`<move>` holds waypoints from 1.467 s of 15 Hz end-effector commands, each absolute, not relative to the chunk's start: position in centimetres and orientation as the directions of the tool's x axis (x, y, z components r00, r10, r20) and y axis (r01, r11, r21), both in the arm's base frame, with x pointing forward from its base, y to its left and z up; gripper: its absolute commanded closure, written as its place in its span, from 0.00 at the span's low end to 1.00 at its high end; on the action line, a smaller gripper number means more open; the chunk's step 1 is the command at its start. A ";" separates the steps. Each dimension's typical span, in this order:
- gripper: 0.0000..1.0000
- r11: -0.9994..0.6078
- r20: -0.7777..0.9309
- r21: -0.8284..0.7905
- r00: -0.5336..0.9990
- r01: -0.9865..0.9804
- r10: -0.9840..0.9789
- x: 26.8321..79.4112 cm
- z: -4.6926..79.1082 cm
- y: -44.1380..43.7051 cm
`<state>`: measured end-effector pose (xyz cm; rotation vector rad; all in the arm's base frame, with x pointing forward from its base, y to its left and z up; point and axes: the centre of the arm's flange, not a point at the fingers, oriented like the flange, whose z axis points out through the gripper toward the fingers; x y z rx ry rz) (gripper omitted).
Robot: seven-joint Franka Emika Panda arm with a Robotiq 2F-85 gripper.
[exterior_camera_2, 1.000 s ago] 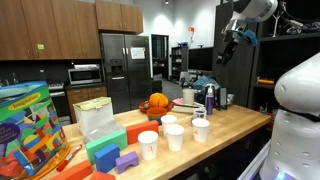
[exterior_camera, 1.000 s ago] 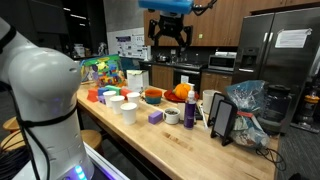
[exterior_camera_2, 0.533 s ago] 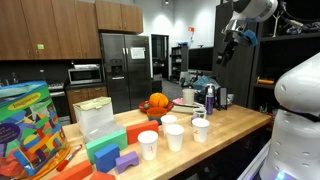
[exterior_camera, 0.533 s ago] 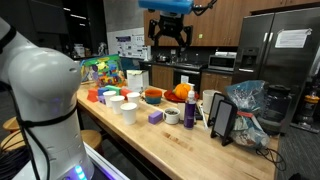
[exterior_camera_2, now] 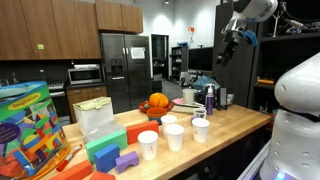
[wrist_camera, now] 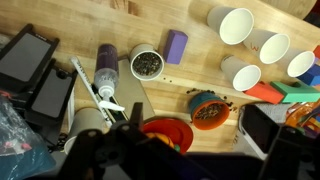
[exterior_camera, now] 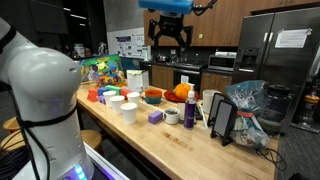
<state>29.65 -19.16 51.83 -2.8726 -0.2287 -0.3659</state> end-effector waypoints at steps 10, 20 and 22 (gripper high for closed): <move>0.00 -0.967 0.276 -0.143 0.946 0.212 0.167 29.1 50.4 -17.5; 0.00 -0.857 0.212 -0.027 0.841 0.515 0.498 28.3 42.3 -9.2; 0.00 -0.830 0.237 0.029 0.803 0.557 0.547 28.4 41.3 -7.3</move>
